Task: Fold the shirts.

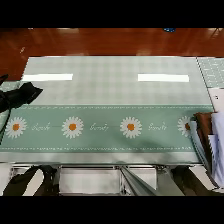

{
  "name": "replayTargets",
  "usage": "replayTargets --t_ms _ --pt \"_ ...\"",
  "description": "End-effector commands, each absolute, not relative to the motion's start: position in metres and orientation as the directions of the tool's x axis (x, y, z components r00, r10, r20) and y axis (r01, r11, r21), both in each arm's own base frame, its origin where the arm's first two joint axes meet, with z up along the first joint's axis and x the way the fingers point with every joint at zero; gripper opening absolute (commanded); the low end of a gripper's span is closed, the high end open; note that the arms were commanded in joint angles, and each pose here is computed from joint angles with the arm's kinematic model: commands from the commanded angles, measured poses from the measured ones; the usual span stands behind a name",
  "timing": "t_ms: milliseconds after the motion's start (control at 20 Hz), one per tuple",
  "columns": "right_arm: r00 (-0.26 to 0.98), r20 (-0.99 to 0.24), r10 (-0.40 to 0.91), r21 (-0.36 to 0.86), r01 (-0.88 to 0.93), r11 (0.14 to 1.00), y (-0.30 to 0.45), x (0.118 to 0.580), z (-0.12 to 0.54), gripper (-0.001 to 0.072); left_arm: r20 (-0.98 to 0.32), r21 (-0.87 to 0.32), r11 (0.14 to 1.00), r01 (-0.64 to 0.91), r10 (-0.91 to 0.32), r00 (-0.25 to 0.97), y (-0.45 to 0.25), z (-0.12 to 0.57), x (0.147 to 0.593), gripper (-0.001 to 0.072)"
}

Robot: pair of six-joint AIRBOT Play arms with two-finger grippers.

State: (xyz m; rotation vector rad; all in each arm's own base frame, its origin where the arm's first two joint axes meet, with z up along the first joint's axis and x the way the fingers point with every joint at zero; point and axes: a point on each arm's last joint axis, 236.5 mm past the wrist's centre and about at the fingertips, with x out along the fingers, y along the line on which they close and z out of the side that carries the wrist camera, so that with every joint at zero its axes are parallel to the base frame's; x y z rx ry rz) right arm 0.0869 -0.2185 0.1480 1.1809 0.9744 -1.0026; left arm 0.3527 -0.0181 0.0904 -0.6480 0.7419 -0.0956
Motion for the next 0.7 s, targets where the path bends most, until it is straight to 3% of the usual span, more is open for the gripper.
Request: replayTargets --t_ms 0,100,200,300,350,450,550,650 --pt "0.646 -0.758 -0.091 0.618 0.756 0.215 -0.224 0.176 0.190 0.0021 -0.501 -0.591 0.798 -0.121 -0.246 0.830 -0.003 0.130 0.384 0.0019" --pt "0.862 -0.496 -0.102 0.799 0.499 0.336 -0.225 0.249 0.251 0.0019 -0.467 -0.600 0.799 -0.050 -0.299 0.832 -0.015 0.165 0.405 0.0019" --pt "0.921 -0.385 -0.052 0.759 0.348 0.550 -0.195 0.315 0.284 0.0019 -0.440 -0.590 0.805 0.066 -0.388 0.810 -0.047 0.202 0.426 0.0019" --pt "0.924 -0.371 0.090 0.648 0.188 0.738 -0.117 0.382 0.287 0.0019 -0.447 -0.512 0.829 0.227 -0.482 0.753 -0.094 0.228 0.440 0.0017" --pt "0.898 -0.406 0.172 0.581 0.108 0.807 -0.066 0.409 0.274 0.0019 -0.509 -0.418 0.869 0.263 -0.464 0.725 -0.107 0.224 0.445 0.0017" --pt "0.780 -0.569 0.261 0.407 -0.009 0.913 0.024 0.435 0.216 0.0019 -0.668 -0.269 0.947 0.174 -0.314 0.675 -0.110 0.193 0.447 0.0018" --pt "0.586 -0.799 0.138 0.144 -0.037 0.989 0.056 0.428 0.131 0.0019 -0.783 -0.156 0.970 0.186 -0.236 0.576 -0.115 0.147 0.427 0.0019" --pt "0.398 -0.917 -0.034 -0.036 0.003 0.999 0.048 0.412 0.070 0.0018 -0.843 -0.161 0.971 0.178 -0.230 0.487 -0.120 0.104 0.410 0.0019"
